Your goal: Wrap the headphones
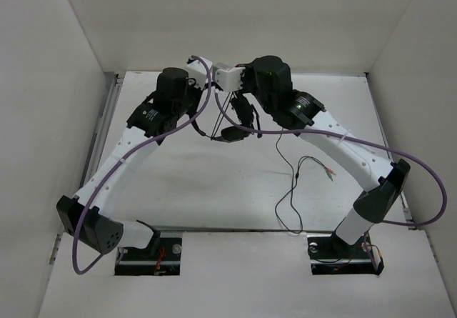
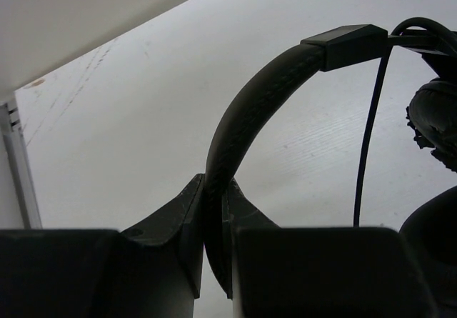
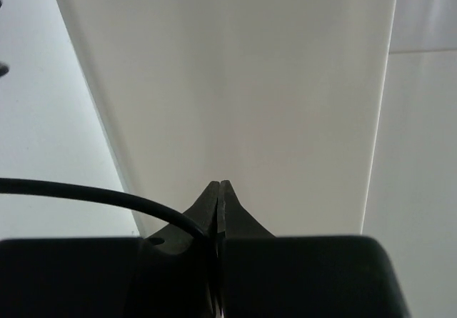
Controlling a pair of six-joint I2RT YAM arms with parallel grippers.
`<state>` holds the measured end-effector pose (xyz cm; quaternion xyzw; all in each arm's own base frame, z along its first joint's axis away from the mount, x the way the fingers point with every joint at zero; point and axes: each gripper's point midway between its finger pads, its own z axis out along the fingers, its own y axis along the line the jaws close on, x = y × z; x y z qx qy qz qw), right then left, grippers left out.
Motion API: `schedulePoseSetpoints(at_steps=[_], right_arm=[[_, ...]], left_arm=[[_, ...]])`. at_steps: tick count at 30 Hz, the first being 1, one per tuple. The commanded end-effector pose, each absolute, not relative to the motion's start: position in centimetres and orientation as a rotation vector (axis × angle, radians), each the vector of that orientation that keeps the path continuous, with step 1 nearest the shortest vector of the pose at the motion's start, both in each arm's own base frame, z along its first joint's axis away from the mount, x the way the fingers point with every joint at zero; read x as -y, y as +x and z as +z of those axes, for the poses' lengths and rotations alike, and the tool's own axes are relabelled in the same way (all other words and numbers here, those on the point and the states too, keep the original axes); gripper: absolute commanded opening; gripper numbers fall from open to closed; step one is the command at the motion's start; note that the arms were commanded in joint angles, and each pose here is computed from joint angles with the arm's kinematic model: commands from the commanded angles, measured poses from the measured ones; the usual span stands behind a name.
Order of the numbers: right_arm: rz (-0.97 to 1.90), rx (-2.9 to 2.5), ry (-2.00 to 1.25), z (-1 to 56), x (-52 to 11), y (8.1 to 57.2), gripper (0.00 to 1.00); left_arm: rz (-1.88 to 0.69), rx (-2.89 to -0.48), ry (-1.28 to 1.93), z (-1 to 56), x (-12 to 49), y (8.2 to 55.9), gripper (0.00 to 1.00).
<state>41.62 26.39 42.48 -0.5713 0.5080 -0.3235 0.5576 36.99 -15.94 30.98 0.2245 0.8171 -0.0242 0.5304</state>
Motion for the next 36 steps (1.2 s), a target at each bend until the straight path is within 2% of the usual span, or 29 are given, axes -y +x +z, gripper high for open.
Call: schedulePoseSetpoints(at_steps=[1,8,18,25,31,36], right_arm=[[-0.772,-1.221,-1.25,42.7,-25.6,42.7,0.05],[-0.579,-1.354,-1.157,40.5,-24.1,43.7,0.04],[-0.287,-1.522,-1.039,38.9,-23.0,44.1,0.09],[0.276,-1.657,-0.949,38.1,-25.2,40.8,0.09],[0.935,-1.747,-0.858,37.2,-28.7,35.1,0.11],[1.242,-1.787,-0.828,35.9,-30.3,31.7,0.17]], left_arm=[[-0.253,-1.825,0.532,36.0,18.2,35.0,0.01],[-0.46,-1.787,0.557,37.6,20.4,32.7,0.0],[-0.689,-1.712,0.614,40.5,22.3,29.6,0.0],[-0.802,-1.63,0.588,45.4,22.9,28.8,0.0],[-0.876,-1.558,0.561,49.4,23.7,28.6,0.0],[-0.932,-1.496,0.533,52.5,24.1,28.6,0.01]])
